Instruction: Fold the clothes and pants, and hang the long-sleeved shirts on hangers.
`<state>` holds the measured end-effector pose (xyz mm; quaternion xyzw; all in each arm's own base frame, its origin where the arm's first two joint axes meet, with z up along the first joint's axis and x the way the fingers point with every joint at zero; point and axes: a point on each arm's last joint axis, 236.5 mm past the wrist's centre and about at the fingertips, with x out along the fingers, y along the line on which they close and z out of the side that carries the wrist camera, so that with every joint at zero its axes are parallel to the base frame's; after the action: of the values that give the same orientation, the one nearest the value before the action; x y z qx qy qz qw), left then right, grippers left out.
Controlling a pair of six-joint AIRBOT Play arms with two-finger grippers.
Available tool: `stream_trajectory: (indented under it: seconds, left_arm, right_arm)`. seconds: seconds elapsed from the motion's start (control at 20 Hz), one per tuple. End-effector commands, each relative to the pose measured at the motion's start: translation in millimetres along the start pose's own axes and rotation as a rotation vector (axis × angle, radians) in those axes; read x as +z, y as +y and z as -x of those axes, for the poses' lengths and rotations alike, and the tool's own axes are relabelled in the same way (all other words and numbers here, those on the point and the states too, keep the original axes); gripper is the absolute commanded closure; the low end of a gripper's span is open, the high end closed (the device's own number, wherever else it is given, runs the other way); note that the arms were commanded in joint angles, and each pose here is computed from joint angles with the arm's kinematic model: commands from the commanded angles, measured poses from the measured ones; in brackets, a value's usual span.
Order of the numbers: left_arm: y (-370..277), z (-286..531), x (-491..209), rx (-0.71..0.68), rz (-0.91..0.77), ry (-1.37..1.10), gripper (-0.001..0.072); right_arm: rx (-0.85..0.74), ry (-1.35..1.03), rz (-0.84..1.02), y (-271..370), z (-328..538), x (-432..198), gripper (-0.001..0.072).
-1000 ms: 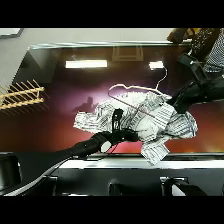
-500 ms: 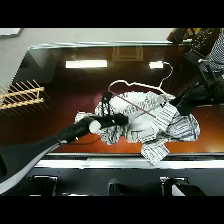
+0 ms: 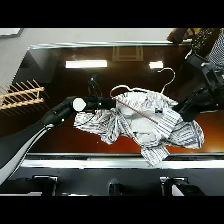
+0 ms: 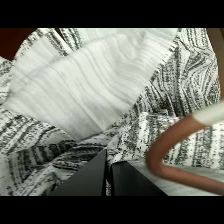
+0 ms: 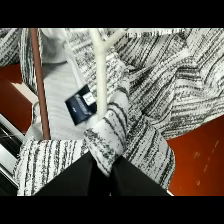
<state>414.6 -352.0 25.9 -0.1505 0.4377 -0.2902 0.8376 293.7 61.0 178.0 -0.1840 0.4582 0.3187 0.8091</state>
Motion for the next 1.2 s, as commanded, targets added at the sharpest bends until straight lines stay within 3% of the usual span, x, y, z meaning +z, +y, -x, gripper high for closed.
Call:
stream_trajectory:
  seconds: [0.0, 0.45, 1.15]
  left_arm:
    - [10.4, 3.4, 8.3, 0.012, 0.002, -0.009, 0.0677]
    - [23.3, 8.0, 28.4, 0.028, 0.018, -0.070, 0.0677]
    - [9.2, 37.4, 85.8, 0.008, -0.120, -0.162, 0.0677]
  right_arm:
    - [-0.028, 0.021, -0.001, 1.3, 8.5, -7.9, 0.0679]
    - [-0.014, 0.084, 0.034, 10.2, 15.2, -25.2, 0.0679]
    - [-0.113, 0.092, 0.091, -18.6, 11.9, -23.9, 0.0679]
